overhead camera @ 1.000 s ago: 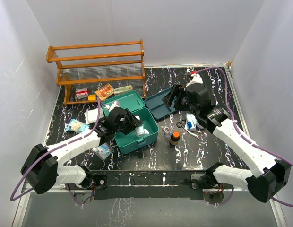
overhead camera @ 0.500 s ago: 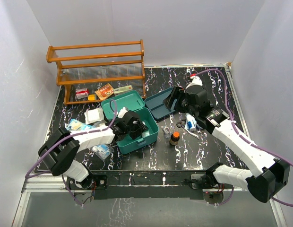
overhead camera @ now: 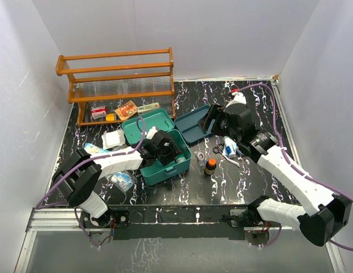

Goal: Organize the medicine kit

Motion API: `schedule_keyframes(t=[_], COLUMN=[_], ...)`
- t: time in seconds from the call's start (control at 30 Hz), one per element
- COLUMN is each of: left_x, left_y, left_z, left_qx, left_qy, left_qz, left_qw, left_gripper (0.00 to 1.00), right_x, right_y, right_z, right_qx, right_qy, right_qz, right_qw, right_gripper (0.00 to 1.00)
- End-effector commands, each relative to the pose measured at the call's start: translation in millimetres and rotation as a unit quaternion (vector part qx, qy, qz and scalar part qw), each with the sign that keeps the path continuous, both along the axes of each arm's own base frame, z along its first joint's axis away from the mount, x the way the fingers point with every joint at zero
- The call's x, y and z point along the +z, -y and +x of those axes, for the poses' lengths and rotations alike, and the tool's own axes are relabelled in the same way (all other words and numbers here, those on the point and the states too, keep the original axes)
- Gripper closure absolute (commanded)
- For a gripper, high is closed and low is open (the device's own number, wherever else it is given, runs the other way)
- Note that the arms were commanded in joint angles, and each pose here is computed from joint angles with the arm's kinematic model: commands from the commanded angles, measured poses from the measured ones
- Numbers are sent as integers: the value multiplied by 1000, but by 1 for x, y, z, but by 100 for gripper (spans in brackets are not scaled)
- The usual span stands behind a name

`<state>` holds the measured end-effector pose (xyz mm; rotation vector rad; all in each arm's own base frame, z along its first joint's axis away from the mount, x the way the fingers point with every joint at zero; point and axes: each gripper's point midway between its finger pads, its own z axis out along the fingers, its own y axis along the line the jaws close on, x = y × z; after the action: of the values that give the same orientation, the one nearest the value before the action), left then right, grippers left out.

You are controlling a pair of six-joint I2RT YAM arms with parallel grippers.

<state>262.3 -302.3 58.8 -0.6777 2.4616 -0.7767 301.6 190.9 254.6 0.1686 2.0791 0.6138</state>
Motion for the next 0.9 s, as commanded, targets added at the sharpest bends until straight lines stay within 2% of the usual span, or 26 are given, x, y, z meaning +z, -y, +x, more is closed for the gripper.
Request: schedule_keyframes(t=[0.0,0.17,0.37,0.73,0.87], left_x=[16,14,28,66,92], left_y=[6,2,0,-19,-28], left_z=[2,1,3,-7,-12], left_qx=[-8,-8,-17,-57,-91], left_qy=[13,15,35,64,108], left_qz=[-8,-3,6,49,63], left_qw=[1000,1000,999,995,988], left_gripper=[45,50,50,43,43], right_x=[17,18,19,15,4], right_y=[5,5,6,5,7], right_z=[1,1,1,-14,-25], right_qx=[-15,-16,-18,18,37], right_qy=[25,24,24,11,5], right_qz=[16,18,17,0,-15], right_qw=[999,999,999,1000,999], right_gripper=[34,34,34,31,27])
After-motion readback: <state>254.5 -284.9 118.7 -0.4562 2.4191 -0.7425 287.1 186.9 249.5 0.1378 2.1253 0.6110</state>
